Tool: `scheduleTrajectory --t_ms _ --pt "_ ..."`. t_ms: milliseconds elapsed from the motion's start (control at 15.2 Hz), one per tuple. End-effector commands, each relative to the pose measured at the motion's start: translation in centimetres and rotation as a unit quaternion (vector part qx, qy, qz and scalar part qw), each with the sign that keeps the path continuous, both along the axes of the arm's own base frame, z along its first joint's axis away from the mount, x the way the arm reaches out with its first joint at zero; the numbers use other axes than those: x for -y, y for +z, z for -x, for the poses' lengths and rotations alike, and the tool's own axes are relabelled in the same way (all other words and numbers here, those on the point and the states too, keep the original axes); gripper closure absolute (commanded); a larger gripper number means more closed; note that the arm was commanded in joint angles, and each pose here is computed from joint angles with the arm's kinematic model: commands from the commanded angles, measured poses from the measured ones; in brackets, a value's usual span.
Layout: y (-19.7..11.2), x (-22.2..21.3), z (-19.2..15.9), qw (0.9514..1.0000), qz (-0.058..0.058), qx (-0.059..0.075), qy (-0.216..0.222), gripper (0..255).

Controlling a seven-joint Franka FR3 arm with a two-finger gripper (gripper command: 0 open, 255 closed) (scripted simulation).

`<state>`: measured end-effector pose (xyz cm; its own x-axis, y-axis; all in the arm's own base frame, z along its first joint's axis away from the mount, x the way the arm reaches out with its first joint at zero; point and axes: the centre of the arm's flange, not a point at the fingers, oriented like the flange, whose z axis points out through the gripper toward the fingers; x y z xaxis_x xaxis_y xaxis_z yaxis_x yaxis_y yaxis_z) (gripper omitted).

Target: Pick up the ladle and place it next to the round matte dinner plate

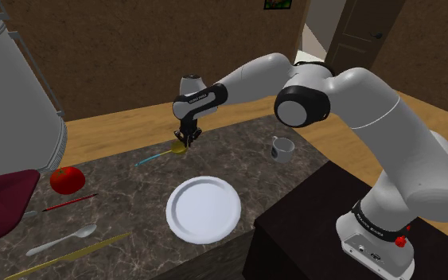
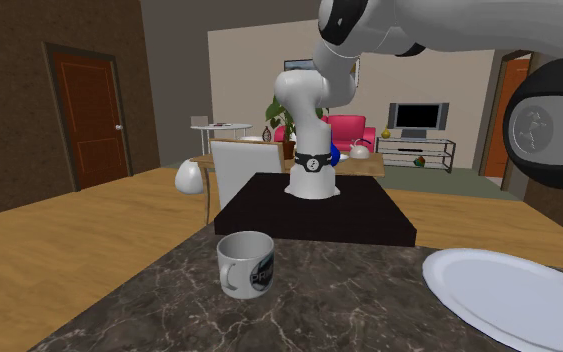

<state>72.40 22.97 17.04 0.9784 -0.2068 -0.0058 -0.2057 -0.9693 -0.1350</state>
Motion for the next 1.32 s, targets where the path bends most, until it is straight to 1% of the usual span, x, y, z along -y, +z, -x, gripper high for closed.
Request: scheduleTrajectory --t_ms 0,66,132,462,726,1254 --pt "0.0 0.0 0.0 1.0 0.0 0.0 0.0 255" --pt "0.0 0.0 0.0 1.0 0.0 0.0 0.0 255" --pt "0.0 0.0 0.0 1.0 0.0 0.0 0.0 0" --pt "0.0 0.0 0.0 1.0 0.0 0.0 0.0 0" --pt "5.0 0.7 0.1 1.0 0.0 0.0 0.0 0" --pt "5.0 0.7 0.1 1.0 0.0 0.0 0.0 0"
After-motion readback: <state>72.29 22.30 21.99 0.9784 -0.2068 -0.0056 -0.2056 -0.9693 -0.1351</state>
